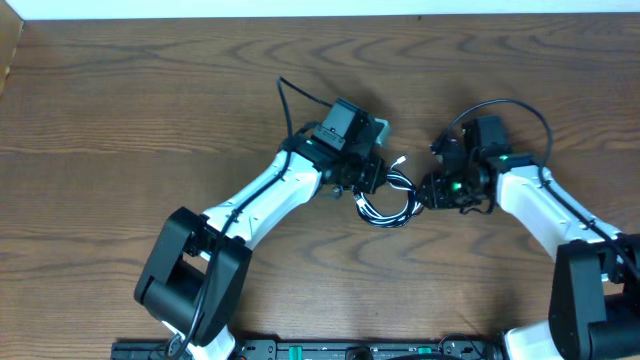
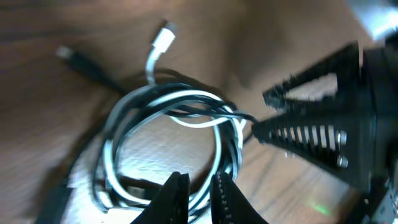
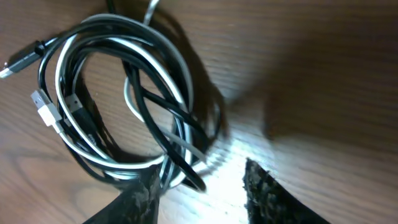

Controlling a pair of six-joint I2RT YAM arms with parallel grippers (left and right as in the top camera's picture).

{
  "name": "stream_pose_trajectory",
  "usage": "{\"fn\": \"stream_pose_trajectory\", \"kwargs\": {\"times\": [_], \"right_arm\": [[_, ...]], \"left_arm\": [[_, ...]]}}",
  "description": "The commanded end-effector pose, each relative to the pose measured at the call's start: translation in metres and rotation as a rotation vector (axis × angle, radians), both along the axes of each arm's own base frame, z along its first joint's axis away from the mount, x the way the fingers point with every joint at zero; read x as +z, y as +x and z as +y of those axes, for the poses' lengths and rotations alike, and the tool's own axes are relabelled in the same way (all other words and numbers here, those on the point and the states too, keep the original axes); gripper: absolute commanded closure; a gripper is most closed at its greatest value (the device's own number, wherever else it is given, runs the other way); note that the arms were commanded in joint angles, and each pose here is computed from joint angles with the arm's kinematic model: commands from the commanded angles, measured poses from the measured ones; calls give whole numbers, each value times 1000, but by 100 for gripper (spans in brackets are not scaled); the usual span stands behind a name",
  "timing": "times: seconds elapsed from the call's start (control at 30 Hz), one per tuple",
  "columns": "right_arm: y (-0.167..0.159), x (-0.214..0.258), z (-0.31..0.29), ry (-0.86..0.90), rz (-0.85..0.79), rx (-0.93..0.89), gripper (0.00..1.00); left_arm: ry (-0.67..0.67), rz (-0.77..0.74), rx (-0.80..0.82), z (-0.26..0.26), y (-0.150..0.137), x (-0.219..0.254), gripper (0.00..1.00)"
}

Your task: Untangle cables

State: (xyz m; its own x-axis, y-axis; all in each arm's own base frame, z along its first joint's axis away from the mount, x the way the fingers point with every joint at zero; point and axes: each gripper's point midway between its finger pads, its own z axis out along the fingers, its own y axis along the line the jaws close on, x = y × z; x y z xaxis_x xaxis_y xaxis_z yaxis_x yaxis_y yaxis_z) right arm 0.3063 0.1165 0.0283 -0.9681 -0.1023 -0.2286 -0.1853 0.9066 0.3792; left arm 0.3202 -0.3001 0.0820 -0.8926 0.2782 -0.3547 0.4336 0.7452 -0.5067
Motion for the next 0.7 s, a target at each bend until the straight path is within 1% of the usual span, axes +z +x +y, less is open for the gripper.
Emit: {"fn": "stream_pose_trajectory", "kwargs": {"times": [0.0,0.07,0.17,0.3,0.47,0.5,0.6,0.67], "right_arm": [[-6,-9,10,-27,-24,70,63],[-5,-14,9,-55,-22,54,68],[-3,-24,5,-84,-11,42,71],[-2,-39,1,-98,22,14,80],[1,-41,0,-91,29,-30,84],[2,-41,-2,-91,32,-44,87],[6,-43,-16,-133,57,-169,98],[6,-46,-26,-162,81,-277,99]], "left_arm": [[13,-3,71,11,15,2,83],[17,2,75,13,15,2,83],[23,12,77,15,13,0,83],[29,21,76,16,11,-1,83],[21,27,65,13,8,0,83],[21,26,61,11,7,0,83],[22,26,33,2,-1,-1,83],[23,26,6,-6,-9,-1,83]]}}
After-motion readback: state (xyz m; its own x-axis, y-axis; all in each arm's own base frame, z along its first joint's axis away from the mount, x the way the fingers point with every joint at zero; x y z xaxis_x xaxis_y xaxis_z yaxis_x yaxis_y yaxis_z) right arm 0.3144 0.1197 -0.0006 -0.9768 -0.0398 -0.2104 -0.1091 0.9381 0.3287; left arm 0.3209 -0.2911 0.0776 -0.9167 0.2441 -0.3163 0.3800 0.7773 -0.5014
